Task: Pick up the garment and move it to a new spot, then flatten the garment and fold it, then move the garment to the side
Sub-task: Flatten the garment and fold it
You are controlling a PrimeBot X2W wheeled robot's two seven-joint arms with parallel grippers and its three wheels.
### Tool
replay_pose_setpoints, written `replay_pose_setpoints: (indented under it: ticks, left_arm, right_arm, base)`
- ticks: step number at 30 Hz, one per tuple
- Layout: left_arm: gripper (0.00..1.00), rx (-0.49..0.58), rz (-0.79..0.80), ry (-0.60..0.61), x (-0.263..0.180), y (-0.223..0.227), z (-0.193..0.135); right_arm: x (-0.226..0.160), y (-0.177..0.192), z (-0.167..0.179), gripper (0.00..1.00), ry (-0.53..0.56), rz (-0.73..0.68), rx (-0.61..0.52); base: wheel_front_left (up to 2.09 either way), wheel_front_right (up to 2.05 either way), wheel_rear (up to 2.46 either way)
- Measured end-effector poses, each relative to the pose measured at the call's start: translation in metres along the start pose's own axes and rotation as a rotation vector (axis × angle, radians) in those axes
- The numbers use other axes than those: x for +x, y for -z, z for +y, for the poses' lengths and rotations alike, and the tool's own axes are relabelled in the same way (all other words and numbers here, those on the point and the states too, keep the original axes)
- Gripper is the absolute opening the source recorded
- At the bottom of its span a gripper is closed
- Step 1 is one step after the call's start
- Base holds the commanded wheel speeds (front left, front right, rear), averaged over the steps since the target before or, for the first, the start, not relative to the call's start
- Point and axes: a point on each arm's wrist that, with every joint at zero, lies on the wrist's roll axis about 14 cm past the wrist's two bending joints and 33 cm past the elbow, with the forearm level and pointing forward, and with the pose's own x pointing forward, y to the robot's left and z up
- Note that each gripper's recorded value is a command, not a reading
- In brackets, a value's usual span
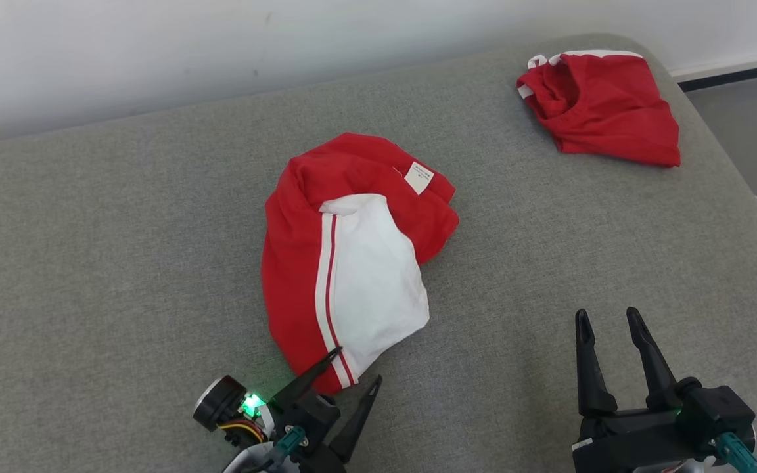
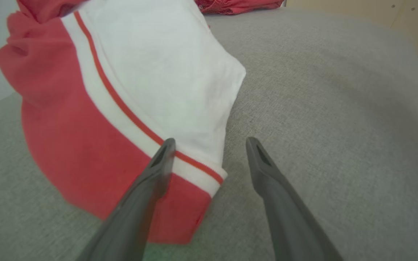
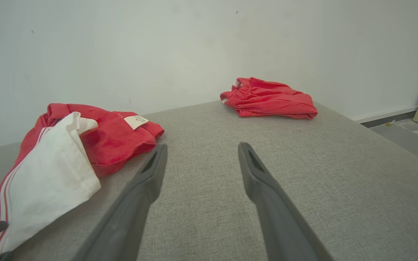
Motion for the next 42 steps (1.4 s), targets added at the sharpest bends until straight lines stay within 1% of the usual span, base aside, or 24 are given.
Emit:
replay_pose_setpoints:
  ticks: [2,3,4,5,11,14,20,21,23,25,30,33,36,39,42]
  left_arm:
    - [1.00,0.012,0.029,0.002,0.002,0.008,0.002]
    - [0.91,0.011,0.036,-0.005,0.003,0.010,0.005]
    - [0.50,0.010,0.042,-0.012,0.004,0.011,0.007]
    - [0.00,0.024,0.053,-0.024,0.006,0.013,0.010]
    - [0.00,0.023,0.006,-0.061,0.009,-0.004,0.015]
    - [0.00,-0.019,-0.089,-0.088,0.010,-0.034,0.020]
    - [0.00,-0.018,-0.311,-0.163,-0.007,-0.106,0.038]
    - [0.00,-0.018,-0.311,-0.163,-0.007,-0.106,0.038]
    - [0.00,-0.020,-0.375,-0.204,-0.019,-0.125,0.046]
    - [0.00,-0.020,-0.404,-0.250,-0.034,-0.132,0.053]
    - [0.00,-0.040,-0.413,-0.384,-0.078,-0.125,0.070]
    - [0.00,-0.086,-0.386,-0.468,-0.106,-0.106,0.078]
    - [0.00,-0.126,-0.326,-0.547,-0.135,-0.078,0.080]
    - [0.00,-0.139,-0.272,-0.588,-0.156,-0.057,0.076]
    - [0.00,-0.131,-0.276,-0.618,-0.168,-0.057,0.079]
  right_arm:
    - [0.001,0.000,-0.001,1.00,0.002,0.000,-0.001]
    - [0.001,0.000,-0.001,1.00,0.003,0.000,-0.002]
    - [0.002,0.000,-0.001,1.00,0.004,0.000,-0.002]
    - [0.002,0.000,-0.002,1.00,0.006,-0.001,-0.004]
    - [0.004,-0.003,-0.003,1.00,0.007,-0.012,-0.006]
    - [0.007,-0.004,0.001,1.00,-0.005,-0.017,-0.004]
    - [0.013,0.000,0.018,1.00,-0.056,-0.010,0.009]
    - [0.013,0.000,0.018,1.00,-0.056,-0.010,0.009]
    - [0.017,0.000,0.027,1.00,-0.084,-0.012,0.012]
    - [0.020,0.000,0.038,1.00,-0.115,-0.014,0.015]
    - [0.025,0.003,0.064,1.00,-0.192,-0.008,0.020]
    - [0.028,0.004,0.080,1.00,-0.238,-0.007,0.026]
    - [0.029,0.001,0.094,1.00,-0.277,-0.016,0.032]
    - [0.028,-0.003,0.103,1.00,-0.305,-0.025,0.031]
    - [0.024,-0.006,0.106,1.00,-0.317,-0.033,0.027]
  base:
    - [0.00,0.00,0.00]
    - [0.00,0.00,0.00]
    - [0.00,0.00,0.00]
    - [0.00,0.00,0.00]
    - [0.00,0.00,0.00]
    - [0.00,0.00,0.00]
    - [0.00,0.00,0.00]
    - [0.00,0.00,0.00]
    - [0.00,0.00,0.00]
    - [0.00,0.00,0.00]
    - [0.00,0.00,0.00]
    - [0.00,0.00,0.00]
    - [0.00,0.00,0.00]
    - [0.00,0.00,0.00]
    - [0.00,0.00,0.00]
